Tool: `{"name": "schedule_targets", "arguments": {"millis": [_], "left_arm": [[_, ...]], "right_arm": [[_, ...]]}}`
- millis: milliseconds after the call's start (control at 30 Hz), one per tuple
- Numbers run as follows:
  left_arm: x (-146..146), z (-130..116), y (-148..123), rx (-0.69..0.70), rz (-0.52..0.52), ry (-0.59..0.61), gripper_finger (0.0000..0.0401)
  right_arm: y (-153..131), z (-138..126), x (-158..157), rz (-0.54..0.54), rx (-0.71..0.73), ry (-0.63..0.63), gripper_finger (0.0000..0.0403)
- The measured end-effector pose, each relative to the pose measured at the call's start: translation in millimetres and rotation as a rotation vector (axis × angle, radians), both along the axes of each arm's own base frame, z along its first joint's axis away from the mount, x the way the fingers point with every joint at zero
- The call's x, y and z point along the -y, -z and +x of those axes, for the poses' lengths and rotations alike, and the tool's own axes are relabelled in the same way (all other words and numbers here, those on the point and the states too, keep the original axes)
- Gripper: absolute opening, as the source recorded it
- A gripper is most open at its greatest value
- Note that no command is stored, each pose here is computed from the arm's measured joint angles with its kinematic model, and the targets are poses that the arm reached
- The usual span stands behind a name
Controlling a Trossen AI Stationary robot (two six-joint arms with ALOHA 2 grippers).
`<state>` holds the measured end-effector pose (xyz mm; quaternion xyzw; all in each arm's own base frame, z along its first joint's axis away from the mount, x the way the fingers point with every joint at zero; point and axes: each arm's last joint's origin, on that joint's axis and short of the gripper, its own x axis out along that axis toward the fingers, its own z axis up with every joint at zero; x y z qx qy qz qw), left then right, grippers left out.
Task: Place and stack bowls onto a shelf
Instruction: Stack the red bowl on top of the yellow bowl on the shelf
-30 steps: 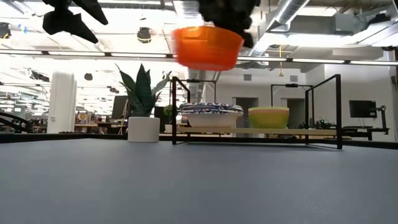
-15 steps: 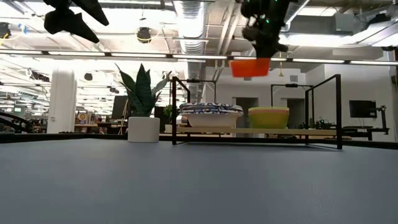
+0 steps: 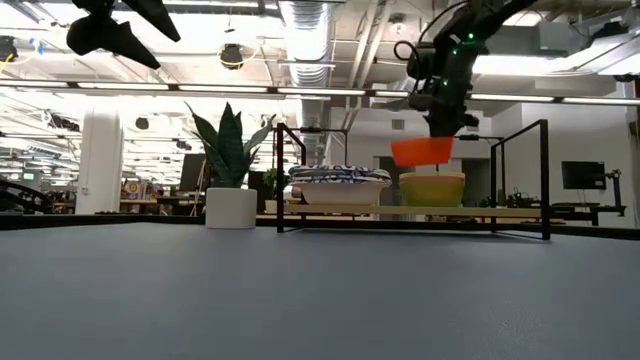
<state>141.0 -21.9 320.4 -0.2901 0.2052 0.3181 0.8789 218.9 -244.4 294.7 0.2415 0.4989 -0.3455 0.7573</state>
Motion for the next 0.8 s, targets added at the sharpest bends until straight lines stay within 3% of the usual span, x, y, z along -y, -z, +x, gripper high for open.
{"name": "schedule_targets", "arguments": {"millis": [367,800], "left_arm": [[-0.6,0.0,-0.4,0.022,-0.008,-0.036,0.0274],[-0.6,0.2,-0.6,0.025,-0.008,-0.038,0.0274]], "right_arm": [[26.2,-13.8,4.4,0.061,-0.033,0.027,0.0027],[29.2,-14.3,3.8,0.069,-0.036,0.027,0.0128]]}}
